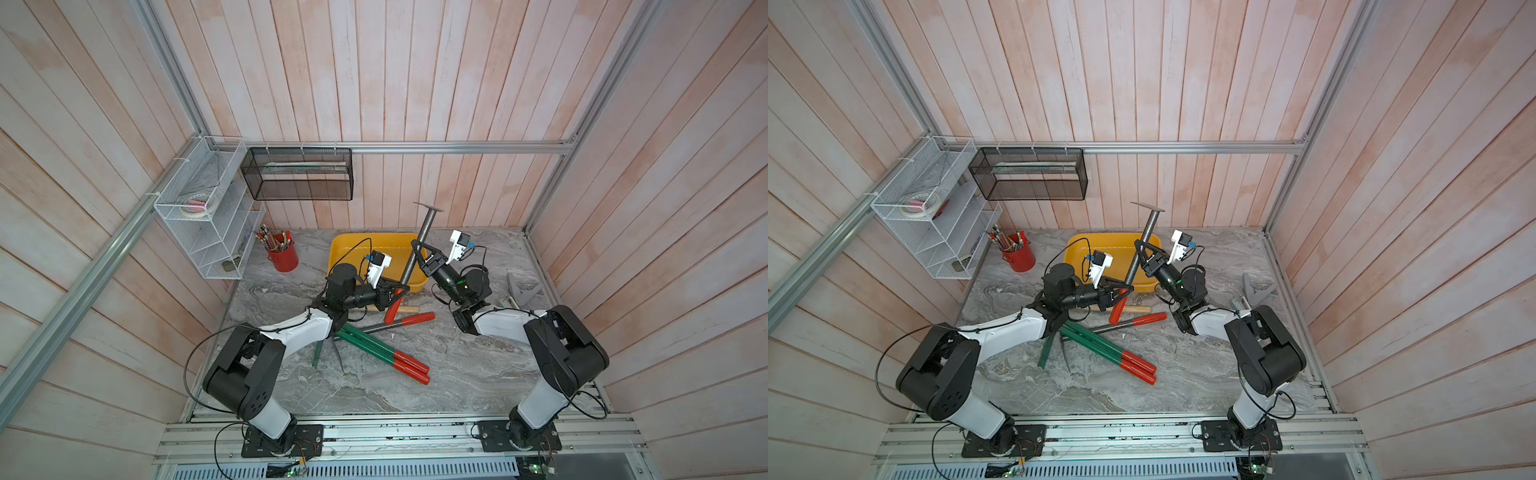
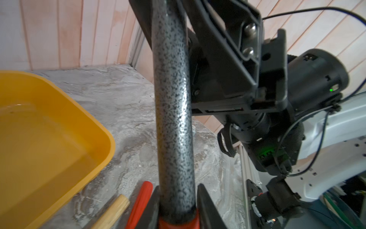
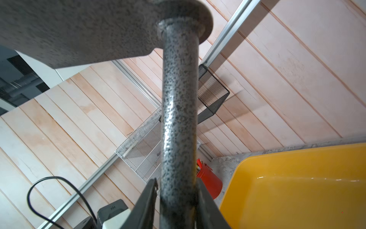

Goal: Put the small hoe into the storage box
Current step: Place the hoe in the storage box.

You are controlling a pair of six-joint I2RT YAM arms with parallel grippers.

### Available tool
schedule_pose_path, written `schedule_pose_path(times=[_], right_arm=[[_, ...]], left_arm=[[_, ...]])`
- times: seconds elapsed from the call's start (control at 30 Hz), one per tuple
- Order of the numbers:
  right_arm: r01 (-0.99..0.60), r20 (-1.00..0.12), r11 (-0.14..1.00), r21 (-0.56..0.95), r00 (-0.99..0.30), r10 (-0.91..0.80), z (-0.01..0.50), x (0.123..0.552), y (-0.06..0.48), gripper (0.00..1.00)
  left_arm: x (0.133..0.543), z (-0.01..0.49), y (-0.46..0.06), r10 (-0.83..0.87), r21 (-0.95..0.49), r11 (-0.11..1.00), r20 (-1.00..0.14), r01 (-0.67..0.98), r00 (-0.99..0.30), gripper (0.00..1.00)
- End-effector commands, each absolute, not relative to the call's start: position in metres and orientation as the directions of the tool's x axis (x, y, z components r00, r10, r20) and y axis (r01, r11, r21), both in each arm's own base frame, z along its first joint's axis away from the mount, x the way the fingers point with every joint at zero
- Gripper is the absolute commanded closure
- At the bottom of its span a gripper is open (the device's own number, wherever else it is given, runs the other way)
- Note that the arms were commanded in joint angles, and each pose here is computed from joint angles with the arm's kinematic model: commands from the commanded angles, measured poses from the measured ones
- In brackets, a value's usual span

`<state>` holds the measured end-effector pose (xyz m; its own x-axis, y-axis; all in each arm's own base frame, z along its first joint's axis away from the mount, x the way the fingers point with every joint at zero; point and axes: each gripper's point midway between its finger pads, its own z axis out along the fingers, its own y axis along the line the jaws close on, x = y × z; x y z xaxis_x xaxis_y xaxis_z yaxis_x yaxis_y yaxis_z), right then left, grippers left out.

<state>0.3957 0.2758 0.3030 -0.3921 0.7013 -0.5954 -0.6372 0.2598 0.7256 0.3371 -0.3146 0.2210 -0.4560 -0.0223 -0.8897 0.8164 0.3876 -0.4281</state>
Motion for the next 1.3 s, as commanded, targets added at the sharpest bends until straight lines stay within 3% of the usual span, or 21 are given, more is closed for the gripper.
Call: schedule_pose_path(times=[0.0,0.17,0.43,0.6,0.7,0.73,0.87,0.93,1.27], right_arm=[[-0.628,-0.586,0.247,0.738,-0.415,0.696,0.287,0.397,0.275,0.59],[-0.611,-0.577,0.244,0.753,-0.434,0.692,0.272,0.401,0.273,0.55],[-0.586,-0.571,0.253,0.77,-0.454,0.685,0.248,0.406,0.265,0.58],[-0.609,-0.561,0.21,0.765,-0.47,0.682,0.243,0.405,0.261,0.96],[-0.637,-0.559,0.169,0.752,-0.48,0.676,0.248,0.405,0.263,1.0],[-0.643,-0.561,0.163,0.748,-0.482,0.673,0.248,0.404,0.264,1.0],[-0.668,-0.576,0.147,0.729,-0.484,0.659,0.253,0.401,0.268,1.0],[-0.683,-0.584,0.136,0.718,-0.485,0.651,0.256,0.398,0.27,1.0],[-0.75,-0.629,0.067,0.658,-0.499,0.596,0.274,0.382,0.281,1.0]], left_arm=[[0.355,0.255,-0.302,-0.02,-0.259,0.489,-0.958,0.833,-0.286,1.0],[0.355,0.255,-0.298,-0.005,-0.239,0.516,-0.961,0.823,-0.276,1.0],[0.357,0.245,-0.293,0.051,-0.202,0.552,-0.96,0.809,-0.275,1.0],[0.346,0.234,-0.297,0.12,-0.201,0.506,-0.947,0.839,-0.299,1.0],[0.338,0.23,-0.3,0.132,-0.229,0.471,-0.937,0.852,-0.325,1.0],[0.335,0.23,-0.301,0.134,-0.234,0.458,-0.935,0.858,-0.327,0.95],[0.326,0.236,-0.303,0.128,-0.259,0.398,-0.934,0.88,-0.332,0.6],[0.322,0.241,-0.306,0.119,-0.271,0.347,-0.937,0.898,-0.329,0.5],[0.322,0.235,-0.311,0.107,-0.405,0.159,-0.9,0.901,-0.423,0.36]])
